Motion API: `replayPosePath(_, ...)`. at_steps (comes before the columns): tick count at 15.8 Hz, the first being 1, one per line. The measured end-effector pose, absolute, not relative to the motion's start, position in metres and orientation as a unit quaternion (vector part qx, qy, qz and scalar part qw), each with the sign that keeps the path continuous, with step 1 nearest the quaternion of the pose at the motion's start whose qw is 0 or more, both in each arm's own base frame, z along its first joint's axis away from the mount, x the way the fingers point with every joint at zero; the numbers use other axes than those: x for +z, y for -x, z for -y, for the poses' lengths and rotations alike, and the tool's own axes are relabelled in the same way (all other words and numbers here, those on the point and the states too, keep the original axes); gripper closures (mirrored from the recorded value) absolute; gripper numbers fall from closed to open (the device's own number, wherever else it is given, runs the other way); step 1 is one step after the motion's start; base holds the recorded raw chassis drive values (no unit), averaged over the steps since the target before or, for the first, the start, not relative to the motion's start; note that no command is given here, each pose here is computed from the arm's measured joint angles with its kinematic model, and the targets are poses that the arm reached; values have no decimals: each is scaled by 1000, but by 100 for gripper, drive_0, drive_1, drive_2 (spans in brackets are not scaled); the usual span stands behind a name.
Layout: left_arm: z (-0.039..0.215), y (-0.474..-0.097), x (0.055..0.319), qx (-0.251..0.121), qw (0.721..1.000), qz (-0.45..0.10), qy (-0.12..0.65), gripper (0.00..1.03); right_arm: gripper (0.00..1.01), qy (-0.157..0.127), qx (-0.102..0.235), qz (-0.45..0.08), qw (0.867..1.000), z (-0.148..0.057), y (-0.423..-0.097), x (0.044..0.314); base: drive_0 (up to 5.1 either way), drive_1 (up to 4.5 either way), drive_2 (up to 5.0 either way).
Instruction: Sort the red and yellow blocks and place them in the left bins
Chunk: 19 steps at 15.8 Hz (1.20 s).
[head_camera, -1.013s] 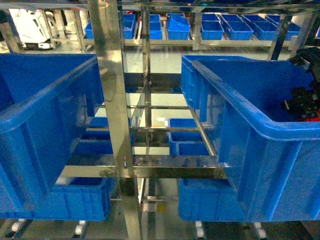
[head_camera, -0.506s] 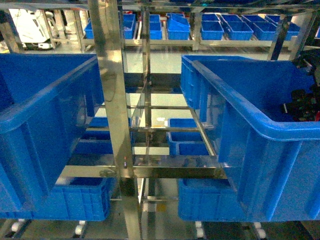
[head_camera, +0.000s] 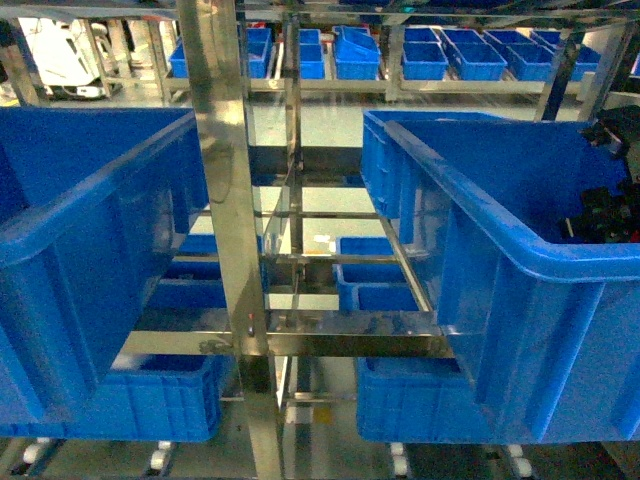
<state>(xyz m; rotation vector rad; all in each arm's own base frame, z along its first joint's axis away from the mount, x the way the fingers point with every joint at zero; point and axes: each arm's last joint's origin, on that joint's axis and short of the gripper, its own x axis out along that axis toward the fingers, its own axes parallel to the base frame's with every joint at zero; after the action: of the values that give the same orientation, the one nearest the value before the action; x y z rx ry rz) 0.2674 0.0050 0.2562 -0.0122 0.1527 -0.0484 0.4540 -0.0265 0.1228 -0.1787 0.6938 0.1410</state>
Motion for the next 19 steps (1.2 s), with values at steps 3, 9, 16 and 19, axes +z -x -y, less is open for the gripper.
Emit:
replayPosePath(3, -5, -267, 256, -24, 997, -76, 6, 76, 72, 87, 69, -338, 935, 26, -454, 122, 0, 0, 0)
replayPosePath(9, -5, -267, 256, -24, 997, -76, 6, 76, 3, 53, 90, -308, 946, 1, -433, 180, 0, 0, 0)
replayPosePath(16, -5, -267, 256, -24, 997, -76, 6, 76, 3, 51, 112, -261, 958, -10, -371, 225, 0, 0, 0)
replayPosePath(19, -5, -267, 256, -24, 997, -76, 6, 76, 3, 53, 112, -236, 964, -18, -339, 233, 0, 0, 0)
